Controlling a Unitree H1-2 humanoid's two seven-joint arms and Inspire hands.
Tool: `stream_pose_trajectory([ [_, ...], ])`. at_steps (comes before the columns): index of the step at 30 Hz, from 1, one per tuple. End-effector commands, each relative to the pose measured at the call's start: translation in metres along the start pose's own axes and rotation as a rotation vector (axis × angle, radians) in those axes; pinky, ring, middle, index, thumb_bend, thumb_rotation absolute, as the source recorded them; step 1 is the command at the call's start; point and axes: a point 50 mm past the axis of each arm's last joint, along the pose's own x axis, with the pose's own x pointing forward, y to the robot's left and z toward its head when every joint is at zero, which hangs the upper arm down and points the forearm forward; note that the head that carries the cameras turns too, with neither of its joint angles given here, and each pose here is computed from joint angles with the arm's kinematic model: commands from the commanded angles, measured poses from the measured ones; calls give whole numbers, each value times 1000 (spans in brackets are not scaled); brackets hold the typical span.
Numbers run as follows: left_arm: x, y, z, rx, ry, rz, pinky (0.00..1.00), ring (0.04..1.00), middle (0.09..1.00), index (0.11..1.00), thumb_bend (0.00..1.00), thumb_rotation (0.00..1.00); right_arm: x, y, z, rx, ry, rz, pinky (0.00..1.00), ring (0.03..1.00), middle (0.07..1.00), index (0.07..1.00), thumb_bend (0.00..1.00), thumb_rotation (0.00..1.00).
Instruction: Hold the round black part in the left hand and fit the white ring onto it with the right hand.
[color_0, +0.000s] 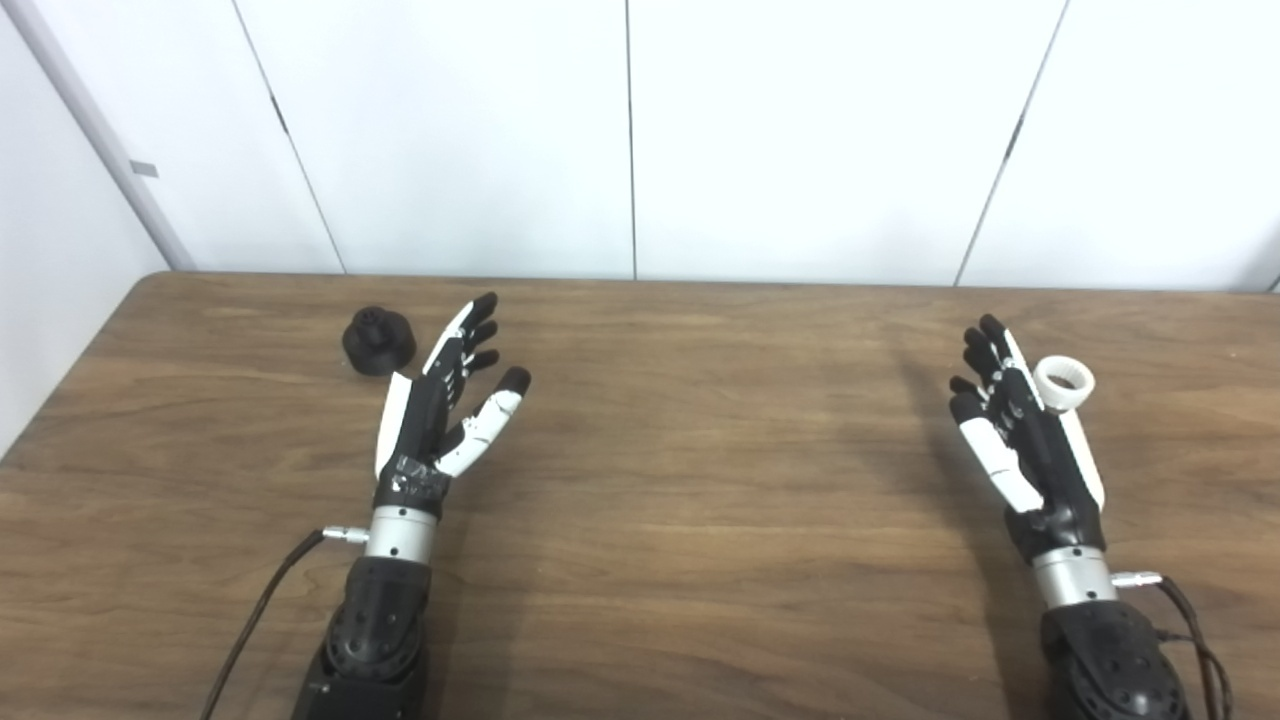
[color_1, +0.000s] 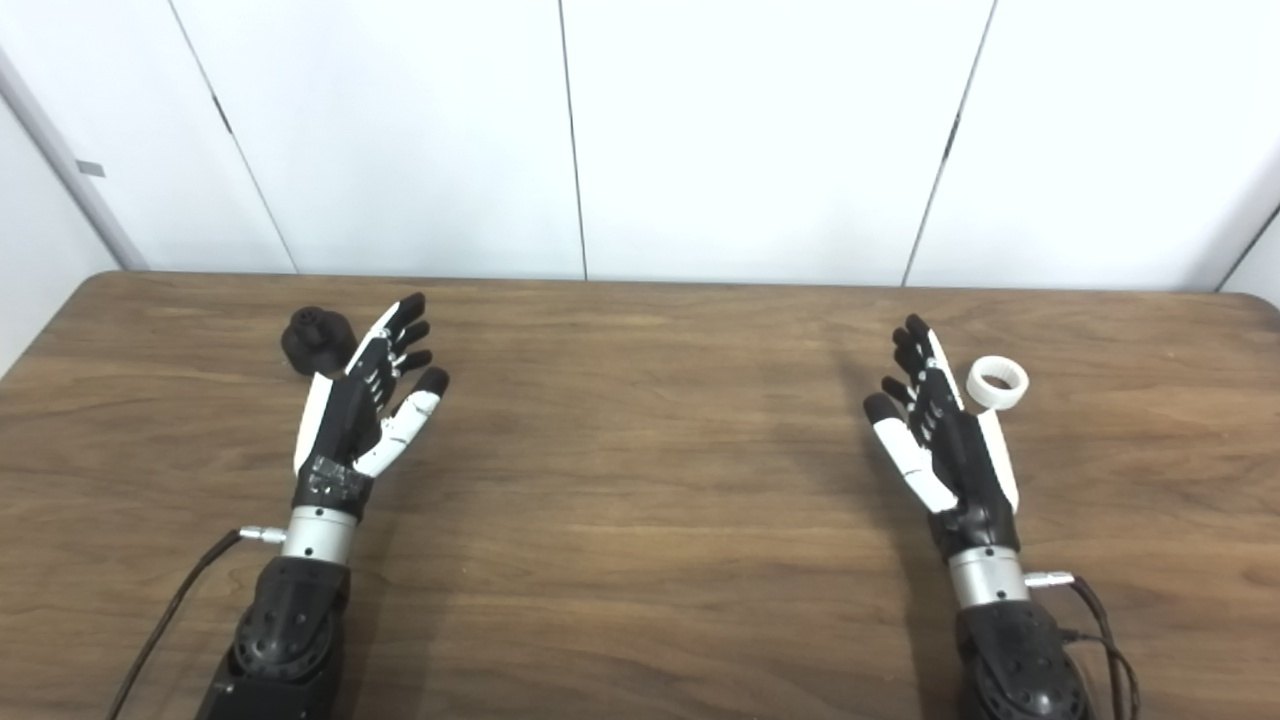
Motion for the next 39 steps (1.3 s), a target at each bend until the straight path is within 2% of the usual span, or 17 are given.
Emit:
stream_pose_trajectory([
  [1, -27, -8, -20, 43, 76, -17, 822, 902, 929, 916, 638, 599, -27, 2, -31, -1, 98, 3, 901, 965, 956, 976, 496, 729],
  [5, -24, -7, -15, 68, 43, -4, 800, 888, 917, 900, 658, 542, -28, 0, -34, -12, 94, -1, 919, 960, 947, 971, 505, 741],
  [12, -6, 2, -6, 163, -32, 2, 831, 899, 914, 890, 745, 459, -27, -3, -34, -4, 102, -7, 911, 961, 946, 969, 530, 751],
  [18, 10, 13, 0, 285, -130, 25, 725, 786, 801, 790, 826, 326, -28, -2, -38, -8, 100, -5, 930, 967, 947, 971, 517, 743],
  [21, 18, 22, 5, 406, -194, 30, 691, 761, 784, 768, 863, 347, -29, -1, -39, -12, 96, -1, 929, 965, 945, 971, 514, 753],
  [24, 30, 31, 11, 541, -279, 20, 678, 763, 792, 784, 870, 383, -30, 0, -41, -12, 90, 1, 929, 967, 946, 969, 504, 746],
  [28, 46, 38, 19, 656, -351, 36, 735, 814, 816, 783, 895, 366, -31, 1, -44, -4, 92, -3, 952, 960, 940, 962, 478, 731],
  [30, 53, 43, 21, 716, -374, 37, 807, 838, 825, 788, 900, 383, -31, 2, -43, -2, 93, -1, 920, 958, 942, 963, 491, 733],
  [33, 62, 50, 24, 791, -378, 43, 860, 859, 837, 797, 905, 412, -31, 3, -43, -11, 88, 5, 898, 956, 944, 967, 496, 738],
  [39, 73, 63, 22, 898, -401, 71, 899, 902, 855, 796, 920, 421, -32, 7, -42, -4, 88, 1, 878, 947, 939, 963, 480, 707],
])
